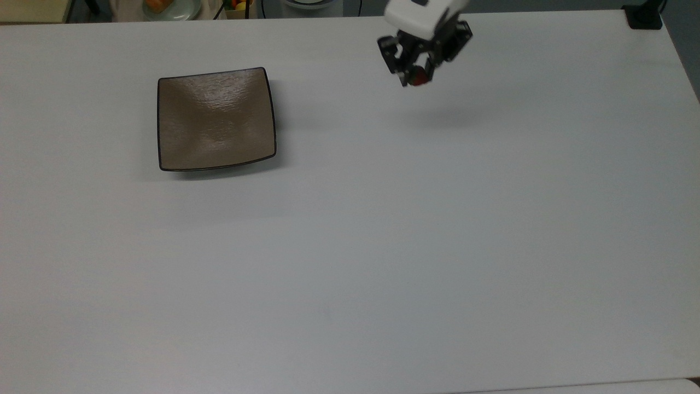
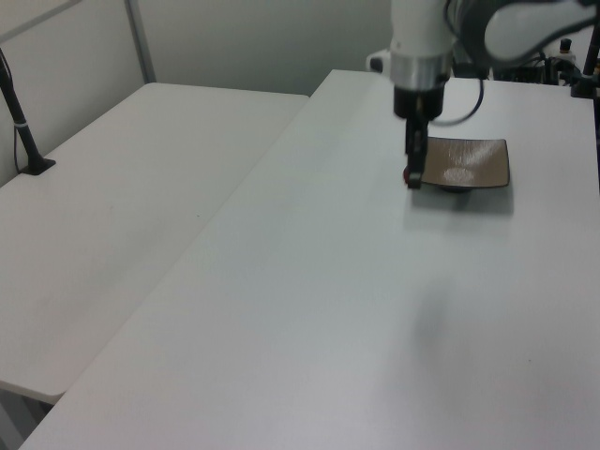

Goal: Strawberries on a ceramic plate
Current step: 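Lift the strawberry and carry it over the brown square plate, then lower the strawberry onto the plate and open the gripper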

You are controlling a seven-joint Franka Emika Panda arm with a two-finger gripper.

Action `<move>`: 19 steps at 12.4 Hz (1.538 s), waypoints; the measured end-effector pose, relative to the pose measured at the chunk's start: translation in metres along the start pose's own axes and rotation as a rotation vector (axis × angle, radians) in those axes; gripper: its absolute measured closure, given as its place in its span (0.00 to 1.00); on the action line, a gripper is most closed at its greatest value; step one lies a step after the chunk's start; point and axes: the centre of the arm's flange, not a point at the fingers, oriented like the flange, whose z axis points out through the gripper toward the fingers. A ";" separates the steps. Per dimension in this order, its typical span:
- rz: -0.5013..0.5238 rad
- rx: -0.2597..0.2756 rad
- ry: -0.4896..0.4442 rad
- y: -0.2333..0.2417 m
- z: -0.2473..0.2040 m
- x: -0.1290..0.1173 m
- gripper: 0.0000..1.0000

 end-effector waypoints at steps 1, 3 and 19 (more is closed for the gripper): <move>-0.010 0.018 -0.013 0.019 -0.016 -0.010 0.62; -0.033 0.033 -0.038 0.061 -0.043 -0.032 0.62; 0.006 0.050 -0.072 0.257 -0.019 -0.072 0.62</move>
